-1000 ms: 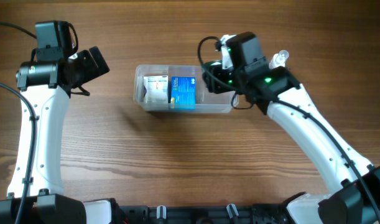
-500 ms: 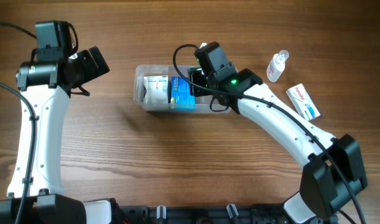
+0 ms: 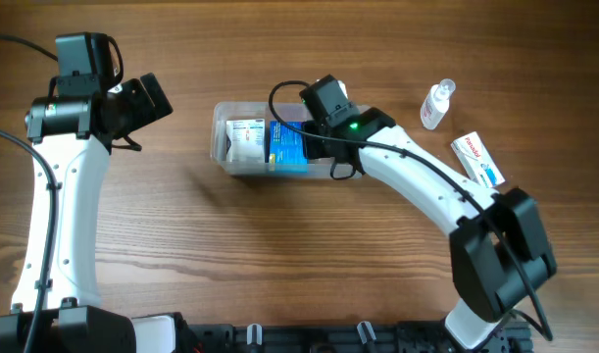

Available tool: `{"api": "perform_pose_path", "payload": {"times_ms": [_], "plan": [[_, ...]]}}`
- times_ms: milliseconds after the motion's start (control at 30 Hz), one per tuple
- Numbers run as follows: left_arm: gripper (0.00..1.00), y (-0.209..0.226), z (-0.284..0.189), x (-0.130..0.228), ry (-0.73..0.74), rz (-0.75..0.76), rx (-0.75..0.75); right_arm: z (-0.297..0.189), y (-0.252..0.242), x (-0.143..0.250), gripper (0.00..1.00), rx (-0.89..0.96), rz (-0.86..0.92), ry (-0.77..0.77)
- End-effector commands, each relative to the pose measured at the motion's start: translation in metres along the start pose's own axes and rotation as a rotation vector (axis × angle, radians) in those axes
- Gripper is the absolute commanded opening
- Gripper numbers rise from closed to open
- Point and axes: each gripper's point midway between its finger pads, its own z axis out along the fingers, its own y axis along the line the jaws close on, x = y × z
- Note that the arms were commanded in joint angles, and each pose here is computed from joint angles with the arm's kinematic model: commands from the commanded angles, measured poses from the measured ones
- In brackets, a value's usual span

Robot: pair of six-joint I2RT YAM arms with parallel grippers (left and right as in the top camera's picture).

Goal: Pack container
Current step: 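Lower the tin into the container and open the right gripper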

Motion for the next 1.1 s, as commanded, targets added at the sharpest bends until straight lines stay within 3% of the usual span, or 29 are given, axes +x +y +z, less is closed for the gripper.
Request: {"api": "perform_pose_path", "payload": {"times_ms": [0,700,867,1067], "plan": [[1.0,0.0,-0.004,-0.003,-0.01,0.015,0.01,0.014,-0.004,0.001,0.51,0.036,0.028,0.015],[1.0,-0.001,-0.004,-0.003,-0.01,0.015,0.01,0.035,-0.021,0.016,0.52,0.136,0.118,0.042],[1.0,0.0,-0.004,-0.003,-0.01,0.015,0.01,0.036,-0.02,0.015,0.69,0.133,0.116,0.037],[1.0,-0.001,-0.004,-0.003,-0.01,0.015,0.01,0.036,-0.019,0.012,0.72,0.129,0.11,0.029]]}}
